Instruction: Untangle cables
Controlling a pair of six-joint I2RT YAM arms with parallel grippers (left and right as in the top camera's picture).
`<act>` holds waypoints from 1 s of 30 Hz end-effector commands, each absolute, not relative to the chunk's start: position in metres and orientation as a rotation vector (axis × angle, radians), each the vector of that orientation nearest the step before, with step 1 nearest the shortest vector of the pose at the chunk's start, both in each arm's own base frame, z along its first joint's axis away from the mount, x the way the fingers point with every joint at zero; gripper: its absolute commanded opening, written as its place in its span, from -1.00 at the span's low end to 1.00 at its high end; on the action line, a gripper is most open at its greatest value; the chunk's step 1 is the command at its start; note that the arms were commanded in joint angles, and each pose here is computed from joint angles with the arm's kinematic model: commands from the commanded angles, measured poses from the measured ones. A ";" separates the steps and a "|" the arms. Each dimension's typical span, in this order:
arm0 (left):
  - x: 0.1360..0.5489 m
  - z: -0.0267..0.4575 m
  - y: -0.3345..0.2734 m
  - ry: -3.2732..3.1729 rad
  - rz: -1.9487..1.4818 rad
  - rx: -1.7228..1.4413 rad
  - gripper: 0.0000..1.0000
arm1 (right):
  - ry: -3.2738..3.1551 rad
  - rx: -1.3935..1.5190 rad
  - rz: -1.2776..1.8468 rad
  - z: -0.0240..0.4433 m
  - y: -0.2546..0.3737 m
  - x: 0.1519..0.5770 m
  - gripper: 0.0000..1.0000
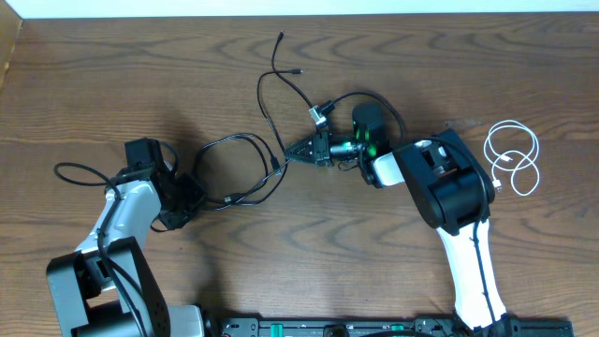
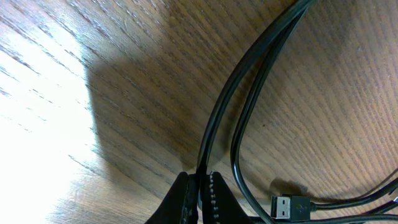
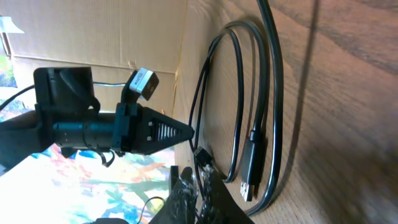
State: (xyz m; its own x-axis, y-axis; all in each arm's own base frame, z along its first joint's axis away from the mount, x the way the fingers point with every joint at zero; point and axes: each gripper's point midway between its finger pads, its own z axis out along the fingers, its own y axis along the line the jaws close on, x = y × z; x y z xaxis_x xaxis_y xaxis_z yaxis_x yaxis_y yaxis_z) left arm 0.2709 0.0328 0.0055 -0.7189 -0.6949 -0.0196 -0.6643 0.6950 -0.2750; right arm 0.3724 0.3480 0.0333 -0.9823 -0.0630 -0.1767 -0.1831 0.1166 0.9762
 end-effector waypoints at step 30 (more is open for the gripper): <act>0.306 0.070 -0.015 2.478 -1.192 -0.490 -0.85 | 2.389 -0.068 1.376 0.084 0.257 0.424 -0.97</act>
